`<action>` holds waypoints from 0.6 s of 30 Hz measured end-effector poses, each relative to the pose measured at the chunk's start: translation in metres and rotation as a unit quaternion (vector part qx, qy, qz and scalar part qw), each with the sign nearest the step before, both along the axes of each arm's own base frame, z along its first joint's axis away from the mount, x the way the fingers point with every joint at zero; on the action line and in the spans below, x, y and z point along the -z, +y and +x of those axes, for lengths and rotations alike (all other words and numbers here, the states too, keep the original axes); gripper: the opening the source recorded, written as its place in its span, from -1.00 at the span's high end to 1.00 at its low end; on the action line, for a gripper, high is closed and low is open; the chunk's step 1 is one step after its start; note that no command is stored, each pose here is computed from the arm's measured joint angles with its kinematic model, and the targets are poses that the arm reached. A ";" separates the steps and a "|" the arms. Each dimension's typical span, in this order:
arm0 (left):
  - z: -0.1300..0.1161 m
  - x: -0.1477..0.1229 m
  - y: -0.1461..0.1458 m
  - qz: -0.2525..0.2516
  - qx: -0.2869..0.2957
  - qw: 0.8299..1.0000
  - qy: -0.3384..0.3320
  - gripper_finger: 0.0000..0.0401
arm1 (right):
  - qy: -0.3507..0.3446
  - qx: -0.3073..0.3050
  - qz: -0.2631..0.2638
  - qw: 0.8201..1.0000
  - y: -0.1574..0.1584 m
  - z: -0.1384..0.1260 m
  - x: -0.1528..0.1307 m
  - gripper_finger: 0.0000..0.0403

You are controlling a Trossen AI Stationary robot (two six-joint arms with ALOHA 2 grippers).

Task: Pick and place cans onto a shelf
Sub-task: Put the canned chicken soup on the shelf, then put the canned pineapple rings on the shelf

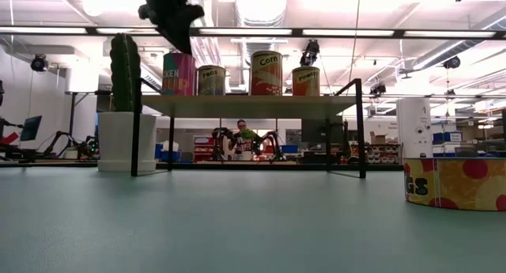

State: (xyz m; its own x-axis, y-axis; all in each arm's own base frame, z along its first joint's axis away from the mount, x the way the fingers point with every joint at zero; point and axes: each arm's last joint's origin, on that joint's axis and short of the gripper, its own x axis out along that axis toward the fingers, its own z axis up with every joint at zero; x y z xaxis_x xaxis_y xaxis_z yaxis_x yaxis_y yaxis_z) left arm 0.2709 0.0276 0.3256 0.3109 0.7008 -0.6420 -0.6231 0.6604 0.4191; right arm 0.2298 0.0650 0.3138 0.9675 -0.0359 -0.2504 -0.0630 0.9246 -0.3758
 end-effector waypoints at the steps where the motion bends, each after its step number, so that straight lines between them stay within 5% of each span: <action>1: 0.000 -0.001 -0.006 0.002 0.013 1.000 0.000 1.00 | 0.000 0.000 0.000 1.000 0.000 0.000 0.000 0.94; 8: -0.007 -0.007 -0.062 0.025 0.154 0.987 0.022 1.00 | -0.001 0.004 0.016 1.000 0.000 0.000 0.000 0.94; 18: -0.037 0.009 -0.141 0.051 0.345 0.937 0.020 1.00 | -0.007 0.017 0.069 0.997 0.000 0.000 -0.001 0.94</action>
